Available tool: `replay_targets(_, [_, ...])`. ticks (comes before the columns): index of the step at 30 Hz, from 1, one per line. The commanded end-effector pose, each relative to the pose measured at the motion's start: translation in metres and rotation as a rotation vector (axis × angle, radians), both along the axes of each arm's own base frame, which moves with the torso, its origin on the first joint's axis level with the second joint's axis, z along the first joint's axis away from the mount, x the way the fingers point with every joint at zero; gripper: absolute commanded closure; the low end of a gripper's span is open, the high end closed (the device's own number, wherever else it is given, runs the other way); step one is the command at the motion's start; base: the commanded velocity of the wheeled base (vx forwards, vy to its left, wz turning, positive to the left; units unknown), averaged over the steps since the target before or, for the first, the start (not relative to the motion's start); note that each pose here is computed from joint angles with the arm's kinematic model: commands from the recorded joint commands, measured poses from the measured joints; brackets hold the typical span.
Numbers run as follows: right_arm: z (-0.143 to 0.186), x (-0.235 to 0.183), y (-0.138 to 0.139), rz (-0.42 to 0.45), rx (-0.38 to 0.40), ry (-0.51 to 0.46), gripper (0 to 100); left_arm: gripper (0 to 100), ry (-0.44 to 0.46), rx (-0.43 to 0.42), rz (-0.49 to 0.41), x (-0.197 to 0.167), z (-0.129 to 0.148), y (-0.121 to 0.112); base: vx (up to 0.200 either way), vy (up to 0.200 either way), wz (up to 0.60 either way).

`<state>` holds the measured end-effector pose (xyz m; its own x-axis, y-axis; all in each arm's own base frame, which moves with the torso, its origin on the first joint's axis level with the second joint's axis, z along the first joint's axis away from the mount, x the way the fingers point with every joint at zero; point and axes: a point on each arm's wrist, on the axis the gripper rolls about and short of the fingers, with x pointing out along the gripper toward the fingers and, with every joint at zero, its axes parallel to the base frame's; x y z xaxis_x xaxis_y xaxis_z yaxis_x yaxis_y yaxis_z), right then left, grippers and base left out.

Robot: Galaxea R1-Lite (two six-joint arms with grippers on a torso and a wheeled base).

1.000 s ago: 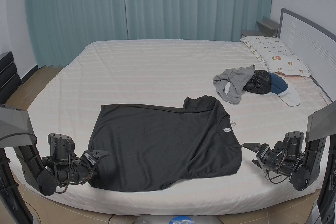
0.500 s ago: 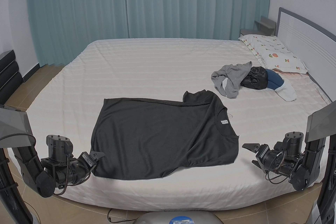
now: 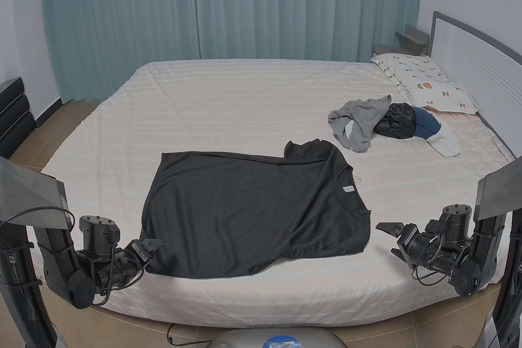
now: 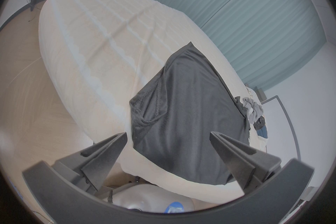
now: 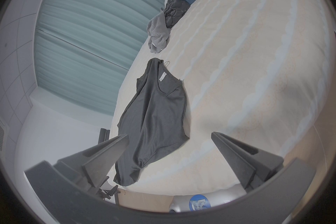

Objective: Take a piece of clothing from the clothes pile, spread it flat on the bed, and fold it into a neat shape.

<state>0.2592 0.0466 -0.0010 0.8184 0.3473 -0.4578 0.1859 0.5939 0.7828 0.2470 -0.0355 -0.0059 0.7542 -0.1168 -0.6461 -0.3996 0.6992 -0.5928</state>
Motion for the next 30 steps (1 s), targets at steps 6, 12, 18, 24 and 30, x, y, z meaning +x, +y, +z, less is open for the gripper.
replay_targets(6, [-0.001,0.001,0.000,0.000,0.000,0.000,0,0,0.046,0.072,0.036,0.005,-0.031,0.008,0.000,0.000,0.00])
replay_targets(12, [-0.001,0.000,0.001,0.002,-0.005,0.000,0,100,0.030,0.071,0.059,0.005,-0.027,0.014,0.000,0.000,0.00])
replay_targets(18, [0.000,0.000,0.005,0.019,-0.019,-0.008,0,100,0.006,0.073,0.065,0.002,-0.018,0.015,0.000,0.000,0.00])
replay_targets(24, [-0.006,0.002,0.014,0.061,-0.044,-0.007,0,100,-0.054,0.080,0.082,0.002,-0.001,0.015,0.000,0.000,0.00])
replay_targets(30, [-0.027,0.018,0.020,0.104,-0.102,-0.006,0,100,-0.065,0.078,0.085,0.000,0.003,0.016,0.000,0.000,0.00])
